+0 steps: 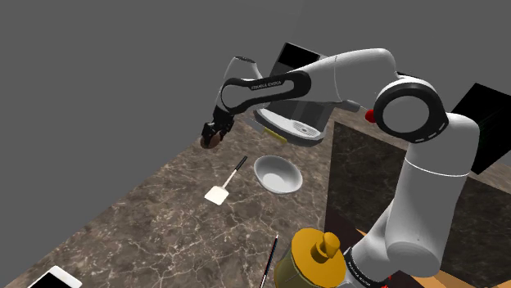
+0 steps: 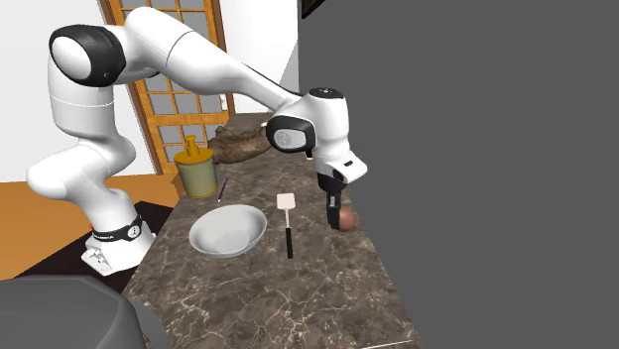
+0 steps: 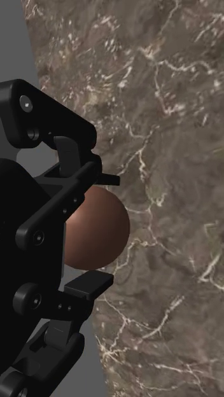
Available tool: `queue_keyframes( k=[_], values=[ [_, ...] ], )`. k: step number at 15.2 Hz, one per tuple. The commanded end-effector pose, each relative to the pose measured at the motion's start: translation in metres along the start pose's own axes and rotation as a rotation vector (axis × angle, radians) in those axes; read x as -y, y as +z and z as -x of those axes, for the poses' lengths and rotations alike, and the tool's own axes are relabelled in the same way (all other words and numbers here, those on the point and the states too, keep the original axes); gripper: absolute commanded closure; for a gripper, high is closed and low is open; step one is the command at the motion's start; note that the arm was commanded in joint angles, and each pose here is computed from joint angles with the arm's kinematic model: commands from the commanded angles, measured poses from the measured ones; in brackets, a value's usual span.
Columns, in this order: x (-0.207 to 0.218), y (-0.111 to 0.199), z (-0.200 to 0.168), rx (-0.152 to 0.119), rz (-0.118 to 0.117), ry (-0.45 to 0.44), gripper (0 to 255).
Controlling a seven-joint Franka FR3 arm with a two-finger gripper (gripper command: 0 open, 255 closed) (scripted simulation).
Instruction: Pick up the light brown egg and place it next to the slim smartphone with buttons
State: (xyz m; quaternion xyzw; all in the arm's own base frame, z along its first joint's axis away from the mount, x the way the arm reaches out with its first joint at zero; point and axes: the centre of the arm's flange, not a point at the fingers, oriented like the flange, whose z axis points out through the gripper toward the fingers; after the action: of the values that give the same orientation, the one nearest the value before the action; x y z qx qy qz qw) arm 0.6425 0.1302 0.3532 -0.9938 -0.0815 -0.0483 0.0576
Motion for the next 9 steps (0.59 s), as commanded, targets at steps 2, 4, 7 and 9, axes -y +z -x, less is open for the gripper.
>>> queue_keyframes(
  k=[2,4,7,9],
  values=[
    [0.002,-0.016,-0.002,0.0,0.0,0.0,255],
    [0.003,-0.027,-0.003,0.0,0.0,0.0,255],
    [0.005,-0.042,-0.005,0.0,0.0,0.0,255],
    [0.006,-0.053,-0.006,0.0,0.0,0.0,255]
  ],
)
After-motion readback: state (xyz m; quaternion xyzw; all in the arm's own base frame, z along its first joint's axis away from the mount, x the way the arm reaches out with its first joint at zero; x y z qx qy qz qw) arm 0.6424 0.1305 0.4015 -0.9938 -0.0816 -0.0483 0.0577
